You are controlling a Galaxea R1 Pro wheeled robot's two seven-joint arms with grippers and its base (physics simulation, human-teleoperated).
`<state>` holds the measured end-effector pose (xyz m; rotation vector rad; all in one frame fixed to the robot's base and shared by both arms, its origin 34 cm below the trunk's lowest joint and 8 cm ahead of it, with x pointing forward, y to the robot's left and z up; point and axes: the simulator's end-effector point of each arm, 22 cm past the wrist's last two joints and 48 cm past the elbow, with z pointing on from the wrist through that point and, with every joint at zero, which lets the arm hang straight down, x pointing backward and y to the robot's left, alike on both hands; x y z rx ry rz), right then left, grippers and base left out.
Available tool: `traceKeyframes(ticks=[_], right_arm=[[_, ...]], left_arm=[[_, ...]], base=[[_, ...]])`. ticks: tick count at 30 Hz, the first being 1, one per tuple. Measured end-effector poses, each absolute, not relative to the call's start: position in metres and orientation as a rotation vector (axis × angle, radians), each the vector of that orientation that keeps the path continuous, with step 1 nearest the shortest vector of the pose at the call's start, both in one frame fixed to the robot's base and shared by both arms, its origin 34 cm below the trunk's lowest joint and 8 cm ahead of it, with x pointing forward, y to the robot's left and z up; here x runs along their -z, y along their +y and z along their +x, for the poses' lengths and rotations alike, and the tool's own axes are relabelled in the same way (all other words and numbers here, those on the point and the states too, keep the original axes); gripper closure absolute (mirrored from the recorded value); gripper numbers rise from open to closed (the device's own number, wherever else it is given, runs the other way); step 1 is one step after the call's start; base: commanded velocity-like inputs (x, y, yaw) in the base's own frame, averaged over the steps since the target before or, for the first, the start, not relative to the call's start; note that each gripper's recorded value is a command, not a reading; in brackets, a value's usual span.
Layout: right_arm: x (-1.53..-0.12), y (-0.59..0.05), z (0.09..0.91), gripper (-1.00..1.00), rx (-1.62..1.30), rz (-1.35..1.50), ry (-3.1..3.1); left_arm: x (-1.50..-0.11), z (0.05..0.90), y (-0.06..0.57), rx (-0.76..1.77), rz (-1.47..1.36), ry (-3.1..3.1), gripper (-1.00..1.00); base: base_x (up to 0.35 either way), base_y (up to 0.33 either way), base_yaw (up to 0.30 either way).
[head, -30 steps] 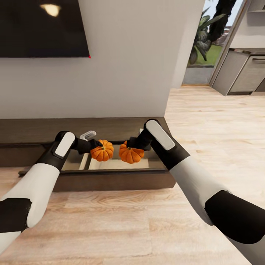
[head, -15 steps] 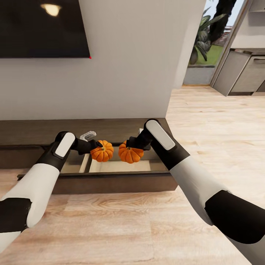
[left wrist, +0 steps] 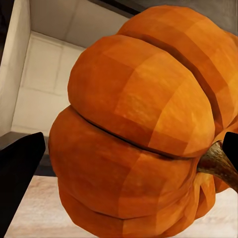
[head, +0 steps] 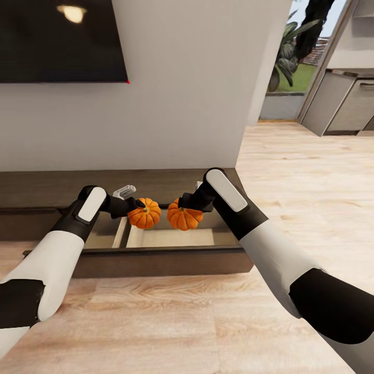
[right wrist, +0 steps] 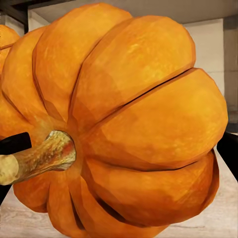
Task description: Place each of the two pumpkins and all three candles from the living room inside a cabinet in the living room (use any cabinet), then make sure every cabinet is closed, and position the cauldron so it is next to a table in the living room.
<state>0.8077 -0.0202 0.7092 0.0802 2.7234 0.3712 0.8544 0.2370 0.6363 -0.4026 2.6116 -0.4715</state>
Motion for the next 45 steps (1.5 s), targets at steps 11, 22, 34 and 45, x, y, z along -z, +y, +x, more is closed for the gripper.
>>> traceKeyframes(ticks=[11,22,34,45], right_arm=[[-0.712,-0.020,0.807,1.00,-0.373,0.078,2.720],[-0.709,-0.024,0.806,1.00,-0.351,0.076,2.731],[-0.696,-0.047,0.808,1.00,-0.305,0.101,2.758],[-0.671,-0.052,0.803,1.00,-0.287,0.118,2.786]], left_arm=[[-0.640,0.855,0.237,0.469,-0.400,2.607,1.00],[-0.638,0.854,0.234,0.456,-0.379,2.614,1.00],[-0.633,0.850,0.228,0.420,-0.328,2.636,1.00],[-0.609,0.843,0.231,0.408,-0.336,2.660,1.00]], base=[[0.064,-0.006,0.000],[0.175,-0.103,0.000],[0.023,-0.010,0.000],[0.001,0.000,0.000]])
